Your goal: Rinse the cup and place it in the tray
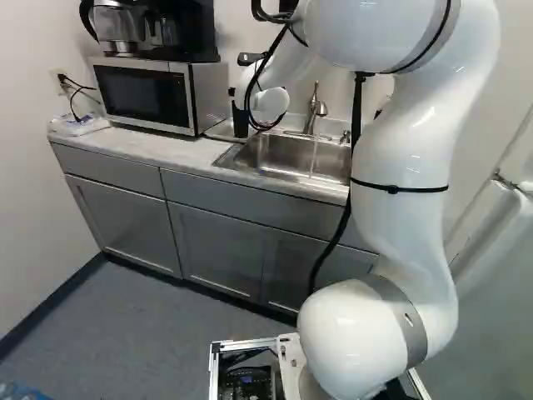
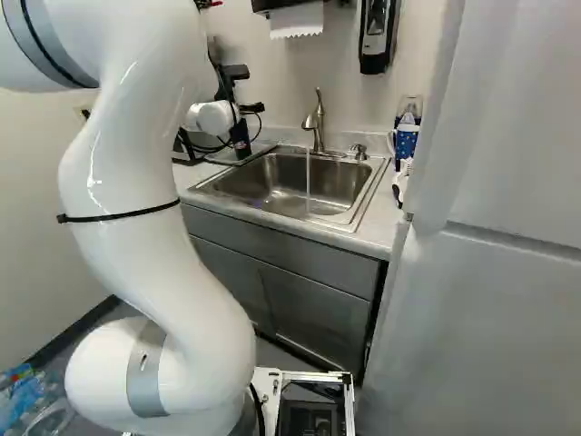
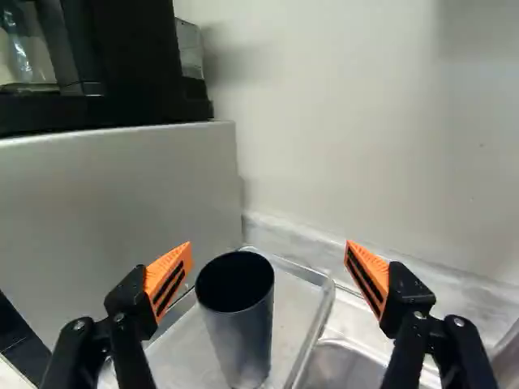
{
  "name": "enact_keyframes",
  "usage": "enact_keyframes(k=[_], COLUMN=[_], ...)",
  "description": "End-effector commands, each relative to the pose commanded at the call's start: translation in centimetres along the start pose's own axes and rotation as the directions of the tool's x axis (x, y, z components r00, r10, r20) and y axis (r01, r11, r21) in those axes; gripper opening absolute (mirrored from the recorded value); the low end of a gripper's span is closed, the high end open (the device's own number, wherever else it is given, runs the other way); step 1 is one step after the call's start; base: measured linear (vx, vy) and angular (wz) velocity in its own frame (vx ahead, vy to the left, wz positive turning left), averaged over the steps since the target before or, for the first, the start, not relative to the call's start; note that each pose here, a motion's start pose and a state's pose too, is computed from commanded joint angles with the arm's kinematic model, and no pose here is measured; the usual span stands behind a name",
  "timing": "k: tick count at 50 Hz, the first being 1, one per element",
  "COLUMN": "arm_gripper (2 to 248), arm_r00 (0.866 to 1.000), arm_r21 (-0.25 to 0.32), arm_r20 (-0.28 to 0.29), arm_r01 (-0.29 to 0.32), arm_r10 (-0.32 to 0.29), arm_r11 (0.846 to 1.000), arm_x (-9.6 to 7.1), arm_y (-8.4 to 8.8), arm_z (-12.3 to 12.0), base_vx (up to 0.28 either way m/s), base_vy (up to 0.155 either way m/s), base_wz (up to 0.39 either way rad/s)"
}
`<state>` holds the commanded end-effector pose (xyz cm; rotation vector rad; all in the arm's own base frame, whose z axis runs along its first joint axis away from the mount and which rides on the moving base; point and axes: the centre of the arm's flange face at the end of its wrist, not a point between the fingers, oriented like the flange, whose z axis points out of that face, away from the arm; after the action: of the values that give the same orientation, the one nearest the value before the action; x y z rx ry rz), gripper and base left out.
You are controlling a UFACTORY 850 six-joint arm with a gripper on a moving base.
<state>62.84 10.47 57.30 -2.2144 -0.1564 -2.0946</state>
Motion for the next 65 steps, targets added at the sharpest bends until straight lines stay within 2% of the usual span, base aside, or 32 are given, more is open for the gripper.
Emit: enact_keyframes(k=[34, 65], arm_gripper=[247, 247], arm_r00=[1.0, 1.0], arm_r21=[-0.067, -0.114], arm_r20=[-0.015, -0.021], arm_r01=[-0.006, -0.01], arm_r10=[0.005, 0.008], arm_r11=[0.998, 0.993], arm_x=[3.5, 6.4], arm_y=[4.3, 7.2], arm_z=[-3.1, -4.4], base_vx=[0.0, 0.0], base_vy=[0.0, 0.0], base_wz=[0.0, 0.0])
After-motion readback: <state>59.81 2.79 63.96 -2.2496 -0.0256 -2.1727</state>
